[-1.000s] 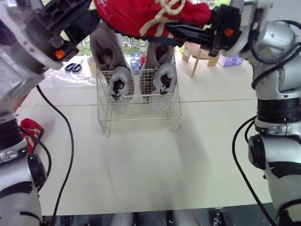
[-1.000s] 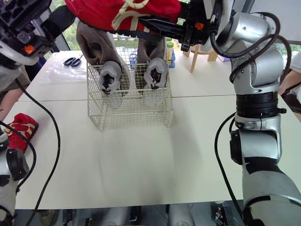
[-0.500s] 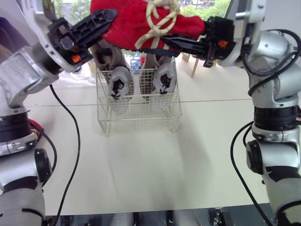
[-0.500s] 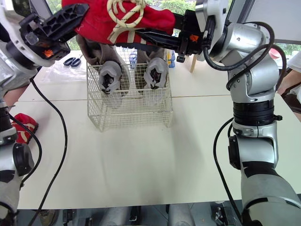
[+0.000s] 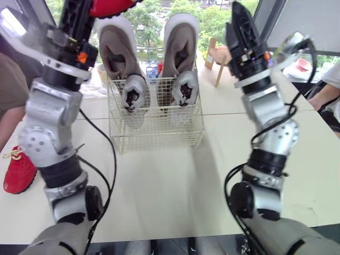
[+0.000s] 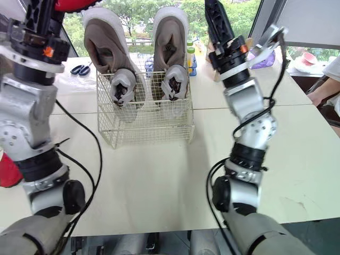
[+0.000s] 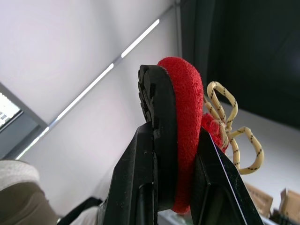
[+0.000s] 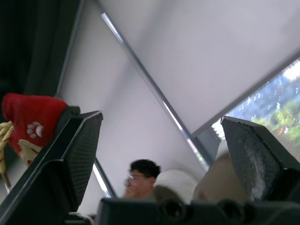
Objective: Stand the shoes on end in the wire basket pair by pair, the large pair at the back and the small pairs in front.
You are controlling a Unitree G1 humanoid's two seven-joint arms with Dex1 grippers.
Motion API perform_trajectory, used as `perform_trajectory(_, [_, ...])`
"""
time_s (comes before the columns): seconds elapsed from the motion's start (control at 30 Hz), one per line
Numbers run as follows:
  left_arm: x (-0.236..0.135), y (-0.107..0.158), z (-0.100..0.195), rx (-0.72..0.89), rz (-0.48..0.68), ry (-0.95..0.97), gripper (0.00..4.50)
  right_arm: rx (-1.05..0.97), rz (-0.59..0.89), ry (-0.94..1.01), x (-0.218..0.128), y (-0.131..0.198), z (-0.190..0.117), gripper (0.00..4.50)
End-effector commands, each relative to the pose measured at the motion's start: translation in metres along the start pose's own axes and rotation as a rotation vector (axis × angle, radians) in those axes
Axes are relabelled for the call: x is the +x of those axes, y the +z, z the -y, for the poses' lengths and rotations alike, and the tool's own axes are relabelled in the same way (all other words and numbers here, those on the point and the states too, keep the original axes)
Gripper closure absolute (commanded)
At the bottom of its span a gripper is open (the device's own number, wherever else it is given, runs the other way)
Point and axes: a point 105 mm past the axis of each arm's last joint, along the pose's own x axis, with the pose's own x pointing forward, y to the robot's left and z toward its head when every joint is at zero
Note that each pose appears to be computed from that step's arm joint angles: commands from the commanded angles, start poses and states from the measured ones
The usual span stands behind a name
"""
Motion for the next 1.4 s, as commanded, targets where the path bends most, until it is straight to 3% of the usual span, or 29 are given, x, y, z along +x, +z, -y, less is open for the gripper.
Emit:
perform_trajectory(0.03, [0.002, -0.008, 0.004, 0.019, -0.001, -0.036, 4.27, 0.018, 0.016, 0.083, 0.015, -0.008, -0.033, 0.03])
perform_trajectory(0.4, [-0.011, -0.030, -0.028, 0.026, -0.089, 0.056, 4.27, 0.017, -0.017, 0.158, 0.027, -0.019, -0.049, 0.03])
perform_trajectory(0.8, [-0.016, -0.044, -0.035, 0.054, -0.140, 0.076, 4.27, 0.020, -0.037, 0.156, 0.028, -0.025, -0.046, 0.03])
perform_trajectory(0.97, [-0.020, -0.049, -0.036, 0.079, -0.172, 0.089, 4.27, 0.009, -0.041, 0.154, 0.028, -0.025, -0.045, 2.32])
perform_trajectory(1.07, [-0.025, -0.049, -0.045, 0.156, -0.221, 0.149, 4.27, 0.013, -0.044, 0.159, 0.028, -0.025, -0.047, 3.43])
perform_trajectory(1.17, [-0.038, -0.048, -0.039, 0.224, -0.309, 0.161, 2.90, -0.008, -0.047, 0.184, 0.029, -0.016, -0.051, 3.54])
perform_trajectory(1.3, [-0.072, -0.064, -0.031, 0.376, -0.525, 0.271, 0.91, -0.158, -0.119, 0.256, 0.027, 0.016, -0.052, 3.54])
perform_trajectory(1.4, [-0.104, -0.069, -0.029, 0.533, -0.678, 0.355, 0.91, -0.352, -0.252, 0.294, 0.022, 0.031, -0.043, 3.54])
